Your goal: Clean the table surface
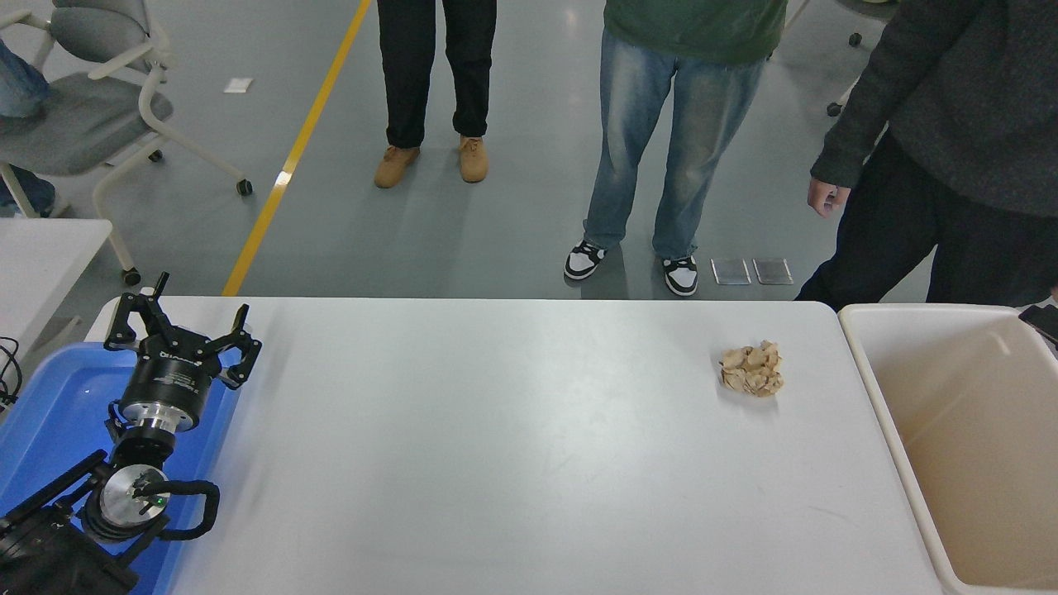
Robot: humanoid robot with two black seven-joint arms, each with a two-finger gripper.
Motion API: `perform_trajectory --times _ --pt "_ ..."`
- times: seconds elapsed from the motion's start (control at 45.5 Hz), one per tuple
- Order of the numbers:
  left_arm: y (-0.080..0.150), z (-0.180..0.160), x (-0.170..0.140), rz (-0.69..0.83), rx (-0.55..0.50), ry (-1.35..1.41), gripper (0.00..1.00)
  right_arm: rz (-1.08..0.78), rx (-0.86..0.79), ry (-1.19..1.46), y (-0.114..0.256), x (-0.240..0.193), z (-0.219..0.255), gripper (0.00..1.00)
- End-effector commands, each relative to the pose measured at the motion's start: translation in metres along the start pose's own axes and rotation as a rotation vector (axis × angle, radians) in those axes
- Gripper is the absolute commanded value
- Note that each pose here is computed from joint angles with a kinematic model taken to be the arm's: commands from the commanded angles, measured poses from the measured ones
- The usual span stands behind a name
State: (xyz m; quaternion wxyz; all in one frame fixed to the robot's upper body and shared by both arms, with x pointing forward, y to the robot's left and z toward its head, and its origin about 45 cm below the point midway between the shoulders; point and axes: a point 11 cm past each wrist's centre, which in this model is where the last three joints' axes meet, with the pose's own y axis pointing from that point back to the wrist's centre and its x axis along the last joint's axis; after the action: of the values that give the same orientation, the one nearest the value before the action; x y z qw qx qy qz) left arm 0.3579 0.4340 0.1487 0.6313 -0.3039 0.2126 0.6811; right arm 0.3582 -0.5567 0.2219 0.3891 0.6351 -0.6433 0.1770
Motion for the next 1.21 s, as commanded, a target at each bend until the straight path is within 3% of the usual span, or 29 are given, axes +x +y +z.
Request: perform_trajectory --times 0.0,0.22,0.593,0.857,1.187 --pt "0.000 0.000 0.000 0.000 0.000 0.000 0.99 0.115 0.182 -0.413 -0.004 0.004 -0.050 0.99" --pt "0.000 0.000 0.000 0.000 0.000 0.000 0.99 0.156 0.195 -0.835 -0.014 -0.019 -0.060 0.99" --pt "0.000 0.000 0.000 0.000 0.000 0.000 0.99 0.059 0.248 -1.152 -0.031 -0.109 -0.099 0.99" --pt "0.000 0.000 0.000 0.000 0.001 0.000 0.99 0.026 0.253 -1.266 -0.033 -0.159 -0.115 0.99" --pt "0.000 0.000 0.000 0.000 0.001 -0.002 0.99 0.052 0.250 -1.265 -0.030 -0.155 -0.108 0.99"
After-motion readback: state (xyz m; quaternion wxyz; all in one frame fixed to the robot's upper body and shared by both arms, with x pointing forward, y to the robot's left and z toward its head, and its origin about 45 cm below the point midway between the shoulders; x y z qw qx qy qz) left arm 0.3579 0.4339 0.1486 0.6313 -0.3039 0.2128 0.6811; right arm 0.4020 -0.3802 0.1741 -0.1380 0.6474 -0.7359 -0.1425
